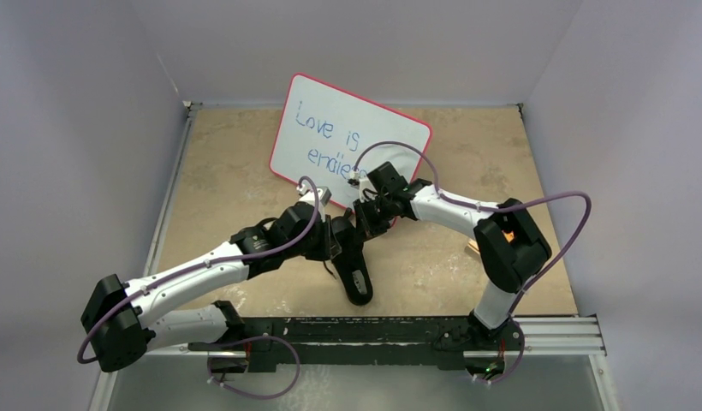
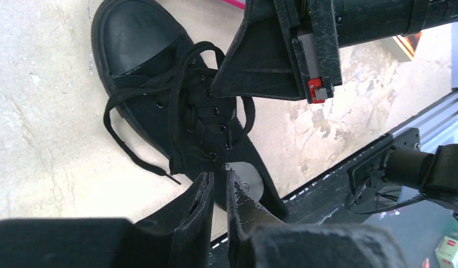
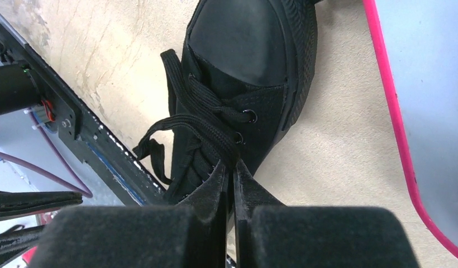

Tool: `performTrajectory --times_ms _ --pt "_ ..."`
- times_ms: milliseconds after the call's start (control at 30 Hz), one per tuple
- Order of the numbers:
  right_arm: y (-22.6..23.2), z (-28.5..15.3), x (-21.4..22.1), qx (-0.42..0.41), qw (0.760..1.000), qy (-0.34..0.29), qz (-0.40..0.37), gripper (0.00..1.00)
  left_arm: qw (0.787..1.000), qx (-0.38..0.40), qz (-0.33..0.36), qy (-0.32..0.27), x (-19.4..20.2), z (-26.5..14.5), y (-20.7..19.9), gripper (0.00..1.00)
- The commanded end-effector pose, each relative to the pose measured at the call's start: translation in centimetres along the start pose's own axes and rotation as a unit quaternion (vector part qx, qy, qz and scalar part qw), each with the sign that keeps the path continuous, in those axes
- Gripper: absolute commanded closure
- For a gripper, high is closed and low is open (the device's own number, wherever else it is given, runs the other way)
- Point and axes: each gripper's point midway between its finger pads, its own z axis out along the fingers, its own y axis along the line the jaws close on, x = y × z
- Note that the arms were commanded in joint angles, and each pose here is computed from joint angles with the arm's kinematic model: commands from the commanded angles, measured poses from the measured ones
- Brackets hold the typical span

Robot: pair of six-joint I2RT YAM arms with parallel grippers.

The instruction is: Tie the shoes

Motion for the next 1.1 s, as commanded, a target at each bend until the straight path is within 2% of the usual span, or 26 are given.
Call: performTrajectory --times_ms 0,133,333,500,700,867,1067 --pt "1.7 -2.2 -1.4 -0.016 0.999 -0.029 -0.023 0.99 0.999 0.050 0.004 -0.023 -1.2 -0.1 -1.9 0.83" --pt "4.1 -3.7 -1.7 -0.079 0.997 -0.026 0.001 1.00 0.995 0.090 -0.005 -0.036 -1.2 0.6 -3.0 0.80" --pt "6.8 -4.5 -2.5 -0.159 0.986 -0.034 0.024 1.00 0.996 0.078 -0.023 -0.041 -1.1 2.4 -2.6 0.83" --pt "7.2 -4.3 -2.5 -0.179 0.982 -0.037 0.040 1.00 0.992 0.090 -0.046 -0.077 -2.1 2.7 -2.7 0.83" --pt "7.2 -4.3 -2.4 -0.183 0.981 -0.039 0.044 1.00 0.991 0.081 -0.066 -0.081 -1.4 3.4 -1.7 0.81" --pt "7.2 -4.2 -2.1 -0.186 0.981 -0.036 0.045 1.00 0.990 0.084 -0.065 -0.088 -1.5 3.9 -1.6 0.87" --pt "7.3 -4.1 -2.2 -0.190 0.980 -0.035 0.044 1.00 0.988 0.101 -0.069 -0.098 -1.7 4.1 -1.7 0.77"
